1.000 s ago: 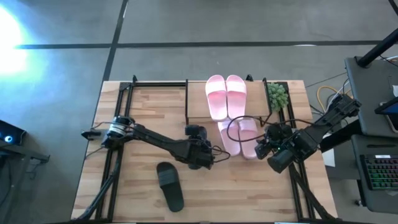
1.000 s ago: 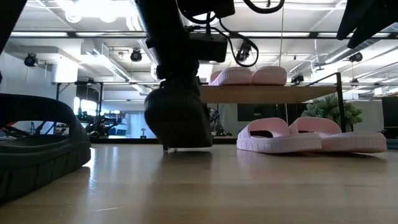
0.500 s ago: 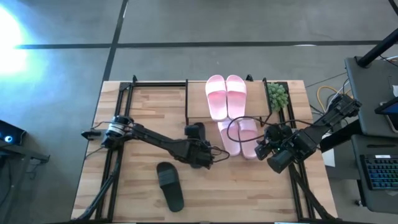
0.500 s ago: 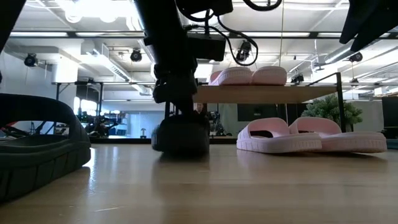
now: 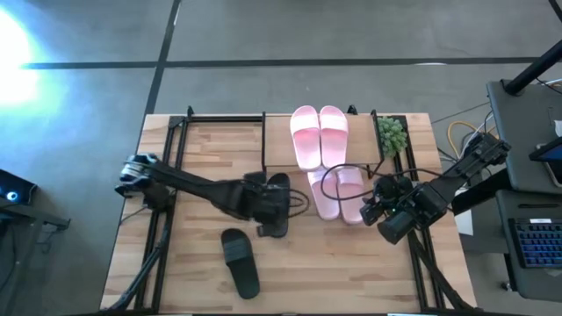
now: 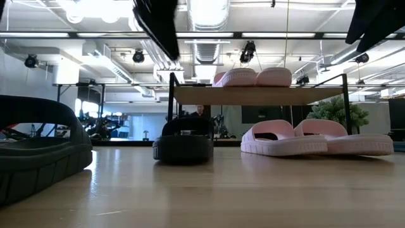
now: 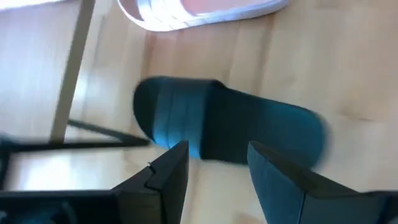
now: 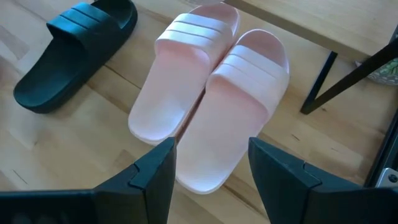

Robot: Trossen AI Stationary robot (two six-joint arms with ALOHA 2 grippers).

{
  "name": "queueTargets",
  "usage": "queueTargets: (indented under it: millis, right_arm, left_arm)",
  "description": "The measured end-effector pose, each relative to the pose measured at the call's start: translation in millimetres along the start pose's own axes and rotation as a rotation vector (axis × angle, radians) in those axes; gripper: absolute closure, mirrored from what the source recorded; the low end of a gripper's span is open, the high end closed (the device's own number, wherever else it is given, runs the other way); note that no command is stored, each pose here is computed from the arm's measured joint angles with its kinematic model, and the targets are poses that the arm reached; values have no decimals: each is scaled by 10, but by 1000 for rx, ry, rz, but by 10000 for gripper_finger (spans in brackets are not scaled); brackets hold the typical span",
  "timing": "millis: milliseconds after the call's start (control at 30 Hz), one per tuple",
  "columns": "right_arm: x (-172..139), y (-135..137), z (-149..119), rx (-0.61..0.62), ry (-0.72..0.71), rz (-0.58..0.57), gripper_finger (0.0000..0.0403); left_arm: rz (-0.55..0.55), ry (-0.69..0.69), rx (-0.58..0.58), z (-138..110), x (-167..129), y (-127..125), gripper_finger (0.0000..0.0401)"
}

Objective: Pick and place slides into the shelf
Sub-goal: Put the black slipper under the shelf

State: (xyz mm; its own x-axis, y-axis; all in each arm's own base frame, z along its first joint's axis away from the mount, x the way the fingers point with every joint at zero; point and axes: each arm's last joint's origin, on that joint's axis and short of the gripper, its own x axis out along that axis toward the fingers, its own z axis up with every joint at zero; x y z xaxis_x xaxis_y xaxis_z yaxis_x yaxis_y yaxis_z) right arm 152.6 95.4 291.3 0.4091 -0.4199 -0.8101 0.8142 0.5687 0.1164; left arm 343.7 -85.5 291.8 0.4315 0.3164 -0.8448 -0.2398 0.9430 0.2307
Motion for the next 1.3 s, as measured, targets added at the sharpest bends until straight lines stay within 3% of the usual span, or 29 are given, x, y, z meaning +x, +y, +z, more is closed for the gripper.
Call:
queueTargets:
  millis: [100, 200, 333, 467, 767, 967, 1167, 1300]
  right_arm:
    - [-4, -6, 4, 1, 0, 2, 211]
    - [-4, -7, 4, 0, 0, 1, 211]
    - [-3, -6, 3, -5, 0, 1, 211]
    - [-1, -9, 2, -21, 0, -2, 211]
    - [0, -10, 1, -62, -1, -3, 211]
    - [0, -9, 1, -81, 0, -2, 211]
    - [0, -10, 1, -106, 0, -3, 211]
    - [0, -10, 1, -119, 0, -3, 211]
  left_arm:
    - [-105, -11, -33, -115, -299, 6, 250]
    - [-173, -32, 28, -282, -512, -94, 252]
    - [-236, -40, 149, -543, -703, -372, 262]
    - [-298, -54, 143, -744, -823, -673, 269]
    - [-232, 1, 7, -1010, -738, -1126, 269]
    - [-223, 92, 24, -1092, -558, -1401, 269]
    - [-45, 206, -25, -1140, -451, -1457, 269]
    - [-50, 198, -38, -1109, -459, -1493, 269]
